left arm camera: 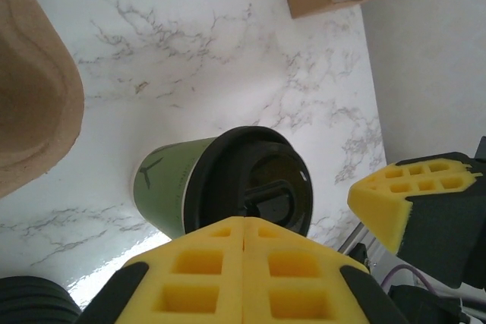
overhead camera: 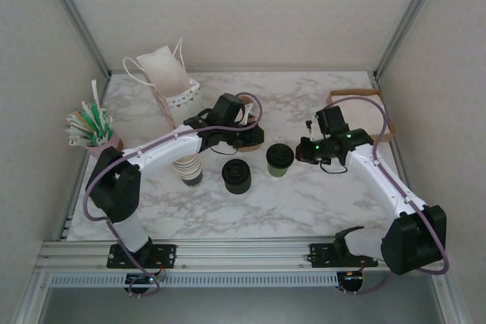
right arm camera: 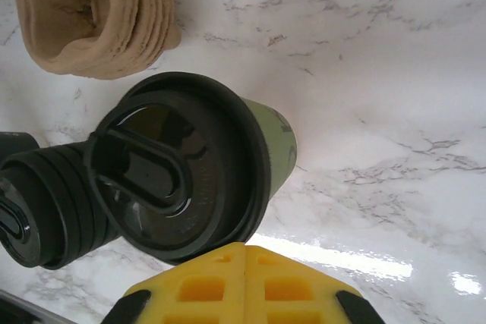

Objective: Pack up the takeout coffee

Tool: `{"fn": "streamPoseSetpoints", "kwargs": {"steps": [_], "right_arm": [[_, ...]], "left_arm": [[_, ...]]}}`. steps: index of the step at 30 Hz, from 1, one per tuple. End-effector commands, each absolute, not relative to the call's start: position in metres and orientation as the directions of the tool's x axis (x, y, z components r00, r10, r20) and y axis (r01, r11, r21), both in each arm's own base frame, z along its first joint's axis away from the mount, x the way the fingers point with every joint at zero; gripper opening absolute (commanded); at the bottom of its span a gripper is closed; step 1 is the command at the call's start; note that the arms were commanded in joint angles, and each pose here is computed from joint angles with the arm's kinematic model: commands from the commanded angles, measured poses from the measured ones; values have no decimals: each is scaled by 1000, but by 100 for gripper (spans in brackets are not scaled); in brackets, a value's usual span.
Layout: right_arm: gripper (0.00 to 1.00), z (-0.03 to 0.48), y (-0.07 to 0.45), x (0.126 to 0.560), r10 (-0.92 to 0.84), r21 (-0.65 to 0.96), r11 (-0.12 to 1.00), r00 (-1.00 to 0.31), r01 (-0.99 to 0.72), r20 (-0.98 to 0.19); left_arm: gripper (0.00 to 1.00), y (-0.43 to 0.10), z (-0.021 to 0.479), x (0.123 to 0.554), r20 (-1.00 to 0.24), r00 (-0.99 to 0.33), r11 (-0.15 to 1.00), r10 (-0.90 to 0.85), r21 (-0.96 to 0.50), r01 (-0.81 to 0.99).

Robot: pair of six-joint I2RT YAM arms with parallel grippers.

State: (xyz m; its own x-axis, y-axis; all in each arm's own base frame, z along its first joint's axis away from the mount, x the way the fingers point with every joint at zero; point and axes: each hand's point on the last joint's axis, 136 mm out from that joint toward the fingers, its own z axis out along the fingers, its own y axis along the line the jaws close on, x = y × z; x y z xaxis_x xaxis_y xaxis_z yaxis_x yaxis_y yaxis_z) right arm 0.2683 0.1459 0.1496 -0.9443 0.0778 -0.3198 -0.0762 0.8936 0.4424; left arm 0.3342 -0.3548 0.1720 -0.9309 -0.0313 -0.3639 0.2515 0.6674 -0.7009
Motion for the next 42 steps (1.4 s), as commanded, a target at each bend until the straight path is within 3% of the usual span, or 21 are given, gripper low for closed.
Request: {"fn": "streamPoseSetpoints", "kwargs": {"steps": [1,18,42], "right_arm": [[0,152,160,276,119,563,823,-945,-78,-304],[0,120,154,285,156,594,804,-961,-10,-228],[0,130,156,314,146,589,807,-956,-33,-253]], "left_arm": [[4,-364,172,340,-374,-927,653,-16,-706,274],[3,-370,136,336,-318,-948,657,17,-711,250],[2,-380,122,308,-279,-959,652,39,-721,236]]}}
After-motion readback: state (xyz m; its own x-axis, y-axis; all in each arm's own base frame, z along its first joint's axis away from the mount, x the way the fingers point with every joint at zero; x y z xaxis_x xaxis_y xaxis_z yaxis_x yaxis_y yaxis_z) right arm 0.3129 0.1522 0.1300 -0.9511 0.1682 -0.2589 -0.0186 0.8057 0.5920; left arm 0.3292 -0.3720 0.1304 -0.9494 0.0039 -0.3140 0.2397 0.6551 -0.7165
